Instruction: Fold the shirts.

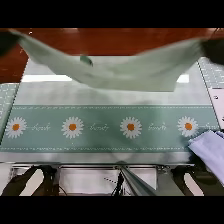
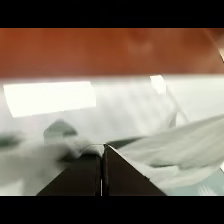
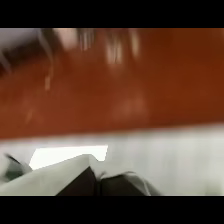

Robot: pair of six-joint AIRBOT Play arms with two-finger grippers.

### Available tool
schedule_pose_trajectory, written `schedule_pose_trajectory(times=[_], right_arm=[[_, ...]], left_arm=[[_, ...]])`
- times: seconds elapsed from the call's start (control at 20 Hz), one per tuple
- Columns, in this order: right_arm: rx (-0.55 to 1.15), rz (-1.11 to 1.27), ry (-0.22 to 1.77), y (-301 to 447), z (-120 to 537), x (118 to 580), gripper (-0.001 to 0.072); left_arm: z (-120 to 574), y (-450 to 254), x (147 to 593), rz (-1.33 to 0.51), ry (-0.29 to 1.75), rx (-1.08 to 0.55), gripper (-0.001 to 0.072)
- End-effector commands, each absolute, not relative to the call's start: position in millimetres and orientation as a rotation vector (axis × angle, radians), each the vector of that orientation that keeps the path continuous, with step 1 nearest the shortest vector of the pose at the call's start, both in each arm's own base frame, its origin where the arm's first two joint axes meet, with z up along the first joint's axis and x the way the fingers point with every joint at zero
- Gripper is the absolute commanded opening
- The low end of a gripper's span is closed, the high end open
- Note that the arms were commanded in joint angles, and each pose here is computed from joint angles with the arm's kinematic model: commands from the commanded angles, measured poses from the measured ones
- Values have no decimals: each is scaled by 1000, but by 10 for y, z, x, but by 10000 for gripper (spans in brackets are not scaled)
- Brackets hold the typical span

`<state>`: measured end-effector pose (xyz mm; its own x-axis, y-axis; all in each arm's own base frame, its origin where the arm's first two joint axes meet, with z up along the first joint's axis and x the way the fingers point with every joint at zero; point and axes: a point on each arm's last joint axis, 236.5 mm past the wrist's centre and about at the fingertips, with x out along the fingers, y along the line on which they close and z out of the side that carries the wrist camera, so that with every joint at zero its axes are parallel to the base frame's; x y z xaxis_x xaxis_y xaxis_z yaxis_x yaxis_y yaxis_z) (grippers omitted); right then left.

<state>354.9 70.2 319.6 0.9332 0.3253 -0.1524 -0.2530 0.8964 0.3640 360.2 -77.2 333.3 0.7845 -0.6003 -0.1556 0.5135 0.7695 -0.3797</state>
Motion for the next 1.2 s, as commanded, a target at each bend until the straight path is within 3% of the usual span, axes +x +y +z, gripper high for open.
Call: schedule_pose_trajectory(times=[0.0,0.2,0.45,0.7,0.95,1.15], right_arm=[[276,253,-238,480,4825,2694,34],[268,288,-318,557,5245,2082,34],[235,254,-226,546,5217,1743,34],[233,146,-76,361,4983,1523,34],[227,69,229,257,4271,1578,34],[178,54,574,245,3570,1834,34]], left_arm=[[5152,-878,2505,-488,-265,-100,14],[5594,-998,1611,-366,-454,94,14],[5437,-978,1139,-251,-409,110,14],[4895,-810,1187,-160,-131,111,14],[4382,-771,1372,-187,116,98,14],[3731,-709,1749,-266,457,0,14]])
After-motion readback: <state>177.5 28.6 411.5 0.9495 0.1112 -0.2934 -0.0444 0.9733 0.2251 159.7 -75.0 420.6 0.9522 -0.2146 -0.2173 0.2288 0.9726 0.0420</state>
